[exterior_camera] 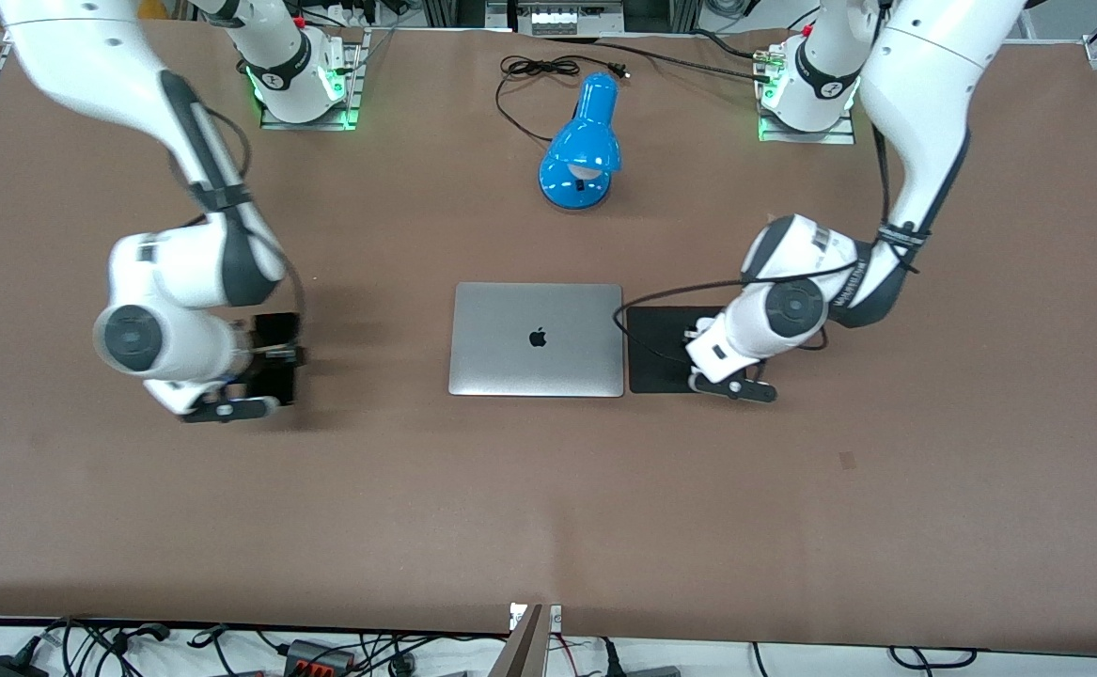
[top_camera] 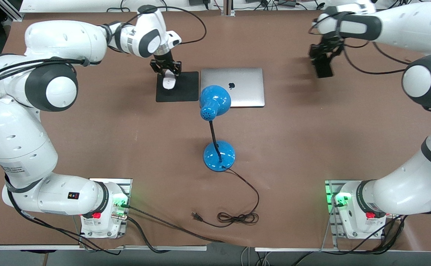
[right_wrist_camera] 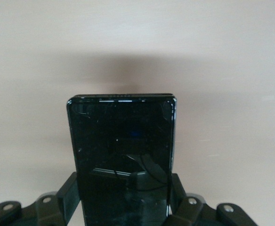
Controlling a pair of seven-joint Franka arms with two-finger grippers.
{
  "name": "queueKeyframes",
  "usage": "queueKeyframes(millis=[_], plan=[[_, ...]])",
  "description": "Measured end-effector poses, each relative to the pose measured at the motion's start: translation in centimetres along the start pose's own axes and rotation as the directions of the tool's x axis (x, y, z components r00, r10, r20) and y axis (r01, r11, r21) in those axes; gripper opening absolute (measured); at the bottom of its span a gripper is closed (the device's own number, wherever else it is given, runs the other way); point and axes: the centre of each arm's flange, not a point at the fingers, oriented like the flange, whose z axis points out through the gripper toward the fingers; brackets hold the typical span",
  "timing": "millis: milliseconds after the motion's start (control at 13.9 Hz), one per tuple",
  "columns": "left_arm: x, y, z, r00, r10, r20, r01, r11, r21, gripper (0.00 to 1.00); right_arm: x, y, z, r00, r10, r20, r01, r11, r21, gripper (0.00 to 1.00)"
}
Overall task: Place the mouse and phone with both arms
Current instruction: 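Carry the phone toward the laptop while the left gripper carries the mouse, then lower the phone beside the laptop while the left gripper lowers the mouse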
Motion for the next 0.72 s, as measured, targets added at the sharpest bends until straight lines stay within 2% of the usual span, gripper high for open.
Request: queueKeyframes(millis=[216,719], plan=[[-0.2,0.5,0.8,1.0,0.003,0.013,-0.003,1.0,0.001,0.62,-0.7,-6.0,0.7,1.0,0.021,-0.003,-0.021,0.998,0.066,0.78],[-0.2,0.4,2.6,0.999,0.001,0.037,-0.001,1.0,-0.002,0.62,-0.9,-11.7,5.9,0.997,0.074,-0.011,-0.073,0.996,0.059,0.78]])
